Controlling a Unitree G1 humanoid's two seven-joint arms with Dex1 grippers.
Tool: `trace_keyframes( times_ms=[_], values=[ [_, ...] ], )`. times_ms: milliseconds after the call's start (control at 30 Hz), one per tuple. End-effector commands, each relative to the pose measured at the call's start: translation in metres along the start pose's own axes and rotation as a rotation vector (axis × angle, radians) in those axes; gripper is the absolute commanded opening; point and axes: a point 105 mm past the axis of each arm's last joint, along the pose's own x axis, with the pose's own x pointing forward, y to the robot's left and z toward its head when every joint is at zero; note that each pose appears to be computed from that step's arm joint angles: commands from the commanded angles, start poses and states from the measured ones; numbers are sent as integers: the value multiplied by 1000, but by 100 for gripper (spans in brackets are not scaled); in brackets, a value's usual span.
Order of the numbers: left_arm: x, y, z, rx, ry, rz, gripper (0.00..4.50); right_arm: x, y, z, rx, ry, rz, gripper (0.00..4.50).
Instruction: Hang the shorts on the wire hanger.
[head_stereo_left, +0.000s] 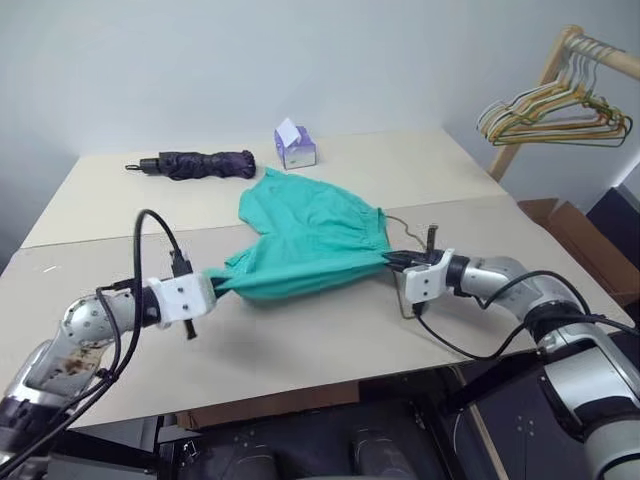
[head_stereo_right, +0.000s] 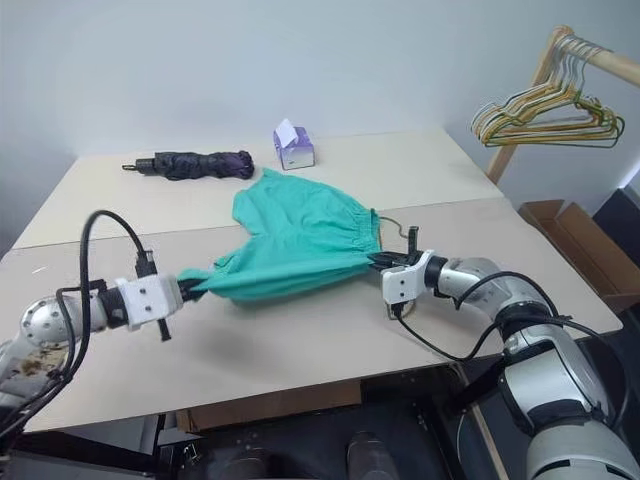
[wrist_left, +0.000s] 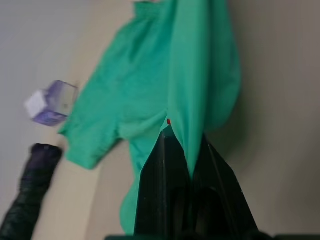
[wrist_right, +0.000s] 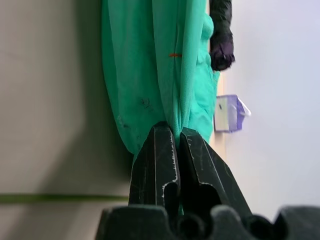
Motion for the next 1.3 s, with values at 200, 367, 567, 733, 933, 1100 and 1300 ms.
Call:
trace_keyframes(
  times_ms=[200,367,567,733,933,1100,1300],
  values=[
    [-36,-27,10,21,78,-364,1,-27,18,0,16,2,87,0],
    [-51,-49,5,32,114,-518,1,-39,37,21,68,-65,172,0],
    [-50,-65,12,13,77,-543,1,-48,46,45,124,-115,226,0],
    [-47,-74,27,-13,24,-555,1,-55,57,56,128,-125,284,0],
    [-48,-73,30,-18,25,-553,1,-60,61,69,152,-144,300,0],
    [-49,-74,23,-17,42,-548,1,-60,63,78,189,-159,310,0],
    [-55,-71,14,-11,56,-550,1,-63,66,82,216,-160,343,0]
  ],
)
